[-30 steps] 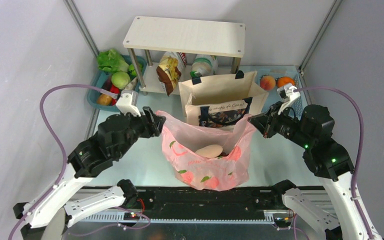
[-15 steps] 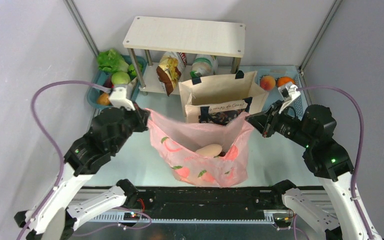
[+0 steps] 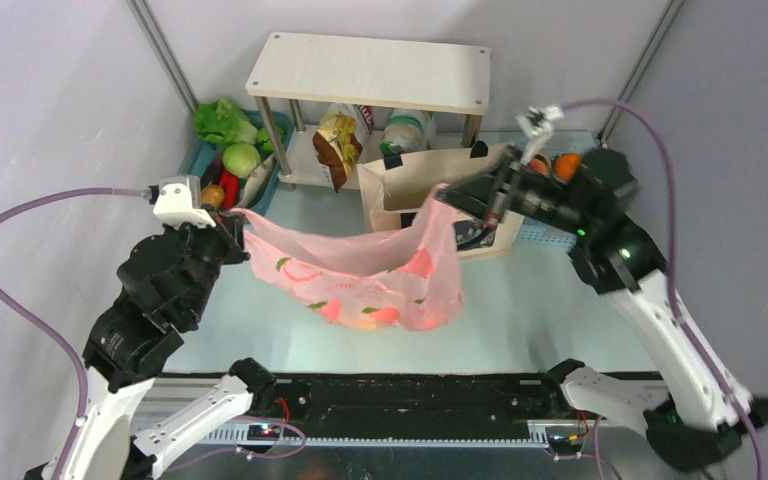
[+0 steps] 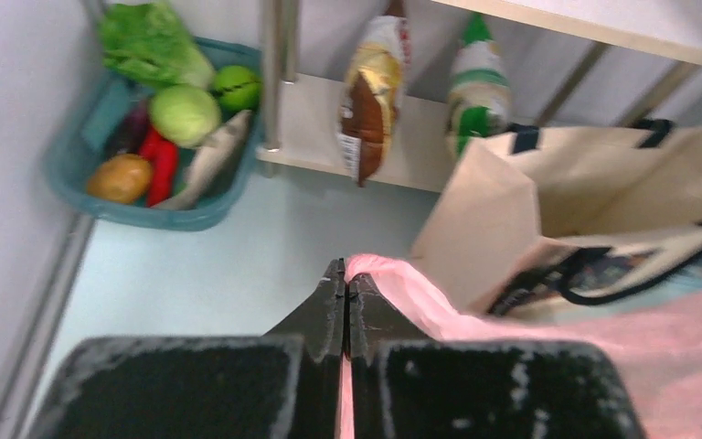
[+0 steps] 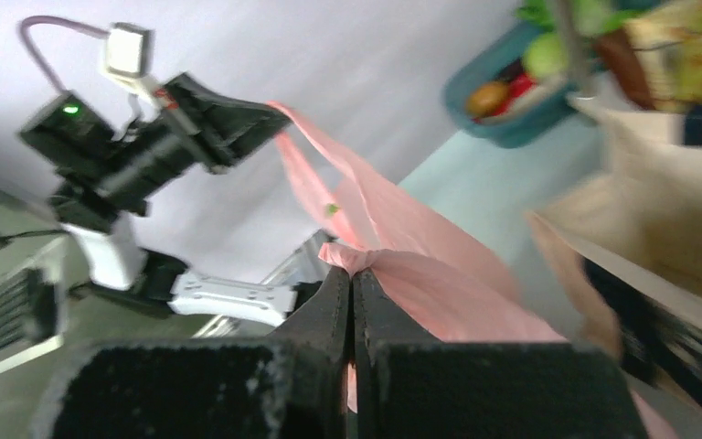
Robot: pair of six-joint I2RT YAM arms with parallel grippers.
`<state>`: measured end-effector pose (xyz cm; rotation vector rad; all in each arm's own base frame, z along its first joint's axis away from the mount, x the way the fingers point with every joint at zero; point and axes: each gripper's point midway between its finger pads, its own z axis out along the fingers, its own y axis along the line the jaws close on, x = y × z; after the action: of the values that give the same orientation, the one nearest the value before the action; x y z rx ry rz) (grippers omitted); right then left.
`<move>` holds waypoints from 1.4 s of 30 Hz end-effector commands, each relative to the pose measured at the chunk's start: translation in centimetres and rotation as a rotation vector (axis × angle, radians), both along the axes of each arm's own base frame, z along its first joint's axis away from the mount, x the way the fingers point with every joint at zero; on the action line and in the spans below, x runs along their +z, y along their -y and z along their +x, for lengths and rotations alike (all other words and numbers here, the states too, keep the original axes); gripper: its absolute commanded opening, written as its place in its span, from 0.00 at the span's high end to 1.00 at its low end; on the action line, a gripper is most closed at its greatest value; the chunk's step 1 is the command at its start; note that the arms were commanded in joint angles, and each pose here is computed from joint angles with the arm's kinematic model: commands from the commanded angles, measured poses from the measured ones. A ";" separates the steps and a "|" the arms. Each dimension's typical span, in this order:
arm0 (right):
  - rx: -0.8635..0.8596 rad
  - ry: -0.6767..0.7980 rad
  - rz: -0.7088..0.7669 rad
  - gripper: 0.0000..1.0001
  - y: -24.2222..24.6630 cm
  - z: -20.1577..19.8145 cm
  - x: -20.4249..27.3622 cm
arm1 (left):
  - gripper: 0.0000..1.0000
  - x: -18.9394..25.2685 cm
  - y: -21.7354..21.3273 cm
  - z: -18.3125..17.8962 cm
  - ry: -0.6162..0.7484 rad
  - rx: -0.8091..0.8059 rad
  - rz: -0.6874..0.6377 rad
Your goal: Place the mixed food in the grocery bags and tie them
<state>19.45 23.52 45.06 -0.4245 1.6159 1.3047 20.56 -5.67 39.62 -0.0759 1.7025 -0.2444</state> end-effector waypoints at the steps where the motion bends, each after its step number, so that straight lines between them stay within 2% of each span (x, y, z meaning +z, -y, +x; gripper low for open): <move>1: 0.090 0.053 0.035 1.00 -5.3 0.0 4.3 | 1.00 0.4 -4.2 0.6 0.017 0.199 0.115; 4: 0.132 0.052 -0.006 1.00 -9.6 -0.3 5.0 | 1.00 0.0 -5.0 0.6 0.010 0.230 0.127; 7: 0.122 0.019 -0.010 1.00 -11.6 0.3 5.2 | 1.00 0.6 -5.6 0.1 0.032 0.230 0.137; 9: 0.114 -0.019 -0.015 1.00 -12.3 0.8 5.2 | 1.00 0.4 -3.8 -0.2 0.040 0.109 0.142; 13: 0.083 -0.069 -0.042 1.00 -12.2 1.2 4.5 | 1.00 -1.2 -2.1 -0.9 0.030 0.001 0.119; 16: 0.033 -0.069 -0.063 1.00 -10.5 1.0 4.2 | 1.00 -1.5 -1.7 -1.7 0.044 -0.036 0.098; 23: -0.061 -0.100 -0.117 1.00 -4.0 -1.4 2.4 | 1.00 0.8 4.8 -5.0 0.105 -0.456 0.050; 27: -0.155 -0.117 -0.126 1.00 -0.2 -2.1 0.8 | 1.00 1.9 6.9 -5.8 0.100 -0.573 -0.004; 33: -0.347 -0.153 -0.182 1.00 4.9 0.0 -2.3 | 1.00 3.6 11.3 -4.8 0.119 -0.758 -0.101; 35: -0.400 -0.146 -0.230 0.91 6.2 0.5 -3.2 | 1.00 3.7 12.7 -3.6 0.111 -0.794 -0.121; 36: -0.407 -0.140 -0.250 0.70 6.6 0.4 -3.5 | 1.00 4.3 13.1 -3.4 0.126 -0.803 -0.130; 37: -0.395 -0.108 -0.264 0.41 6.8 0.0 -3.3 | 1.00 4.2 13.5 -2.6 0.115 -0.803 -0.133; 38: -0.382 -0.080 -0.263 0.30 7.0 -0.5 -3.0 | 1.00 4.6 13.8 -2.3 0.132 -0.800 -0.138; 39: -0.331 -0.038 -0.260 0.13 6.5 -1.2 -2.5 | 1.00 4.4 14.1 -1.6 0.126 -0.798 -0.139; 41: -0.239 0.035 -0.234 0.03 5.7 -2.7 -1.3 | 1.00 3.9 14.7 -0.8 0.129 -0.793 -0.134; 42: -0.199 0.061 -0.223 0.02 5.3 -3.4 -0.8 | 1.00 4.1 14.9 -0.7 0.150 -0.798 -0.135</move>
<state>18.74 17.42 41.83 -0.2115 1.8540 0.8901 19.63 -19.26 41.28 0.5034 1.6233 -0.8780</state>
